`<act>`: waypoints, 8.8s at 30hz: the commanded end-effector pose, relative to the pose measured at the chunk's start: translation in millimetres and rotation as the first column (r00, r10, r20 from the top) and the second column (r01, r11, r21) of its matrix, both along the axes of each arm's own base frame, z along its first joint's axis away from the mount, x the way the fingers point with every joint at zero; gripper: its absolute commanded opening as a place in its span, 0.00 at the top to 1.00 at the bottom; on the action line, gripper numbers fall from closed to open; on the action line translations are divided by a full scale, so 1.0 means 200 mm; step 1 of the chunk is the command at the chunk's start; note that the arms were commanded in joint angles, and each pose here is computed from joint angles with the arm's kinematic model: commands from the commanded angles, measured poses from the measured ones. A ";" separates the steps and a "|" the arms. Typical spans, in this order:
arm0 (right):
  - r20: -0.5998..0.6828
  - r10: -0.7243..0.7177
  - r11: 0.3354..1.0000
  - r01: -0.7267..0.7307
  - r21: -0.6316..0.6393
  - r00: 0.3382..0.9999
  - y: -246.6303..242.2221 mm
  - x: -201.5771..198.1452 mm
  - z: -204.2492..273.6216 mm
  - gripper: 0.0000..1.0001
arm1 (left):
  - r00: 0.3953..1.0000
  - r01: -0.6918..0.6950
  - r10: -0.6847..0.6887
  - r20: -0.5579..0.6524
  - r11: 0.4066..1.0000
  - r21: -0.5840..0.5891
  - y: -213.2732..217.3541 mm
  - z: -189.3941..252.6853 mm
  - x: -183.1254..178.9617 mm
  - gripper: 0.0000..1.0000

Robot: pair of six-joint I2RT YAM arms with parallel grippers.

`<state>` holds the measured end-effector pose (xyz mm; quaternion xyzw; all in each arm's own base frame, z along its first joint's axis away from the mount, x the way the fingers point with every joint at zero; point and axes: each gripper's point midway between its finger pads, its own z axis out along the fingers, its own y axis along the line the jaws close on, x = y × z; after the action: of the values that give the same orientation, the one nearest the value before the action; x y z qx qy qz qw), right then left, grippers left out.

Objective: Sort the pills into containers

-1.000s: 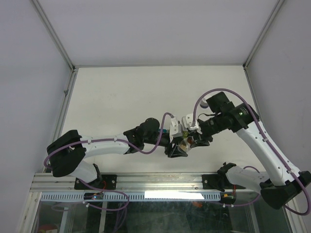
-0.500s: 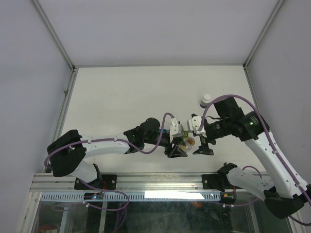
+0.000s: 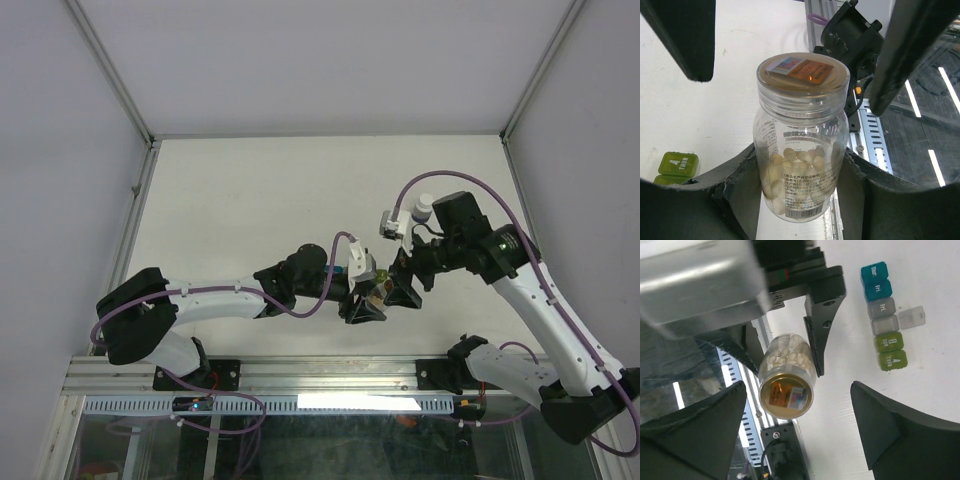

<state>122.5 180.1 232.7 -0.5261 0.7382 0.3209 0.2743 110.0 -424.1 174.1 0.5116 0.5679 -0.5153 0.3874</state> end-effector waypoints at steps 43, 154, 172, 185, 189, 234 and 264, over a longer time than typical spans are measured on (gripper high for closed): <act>0.412 0.555 0.799 -0.601 -0.021 0.723 0.06 -0.02 0.01 1.00 | 0.995 0.101 -0.101 0.004 0.995 -0.011 0.04 0.02 -0.09 1.00; 0.315 0.604 0.754 -0.653 0.071 0.732 0.16 -0.03 -0.04 0.73 | 0.997 0.080 -0.080 0.001 0.996 -0.033 0.09 0.03 -0.11 1.00; 0.277 0.422 0.874 -0.468 0.130 0.864 0.10 -0.06 0.05 0.01 | 0.998 0.063 -0.064 -0.015 0.997 -0.042 0.10 0.02 -0.11 1.00; -0.024 -0.032 0.992 0.035 0.118 0.999 0.05 0.06 0.09 0.11 | 0.982 -0.187 0.185 -0.036 0.979 -0.081 0.13 0.08 0.05 1.00; -0.090 -0.054 0.993 0.064 0.104 0.994 0.06 0.07 0.05 0.11 | 0.976 -0.215 0.214 -0.029 0.974 -0.070 0.10 0.09 0.07 1.00; 0.427 0.675 0.669 -0.743 -0.011 0.602 0.12 -0.11 0.08 1.00 | 0.997 0.006 -0.006 0.075 1.000 -0.001 0.07 0.03 -0.07 1.00; 0.074 -0.433 0.830 0.366 0.420 0.898 -0.15 0.57 0.13 0.87 | 0.975 -0.221 0.222 -0.004 0.971 0.091 0.33 -0.09 0.02 1.00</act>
<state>169.2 171.2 237.9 -0.5504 0.6431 0.3288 0.4189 97.5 -366.8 139.9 0.5052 0.6216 -0.4642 0.3780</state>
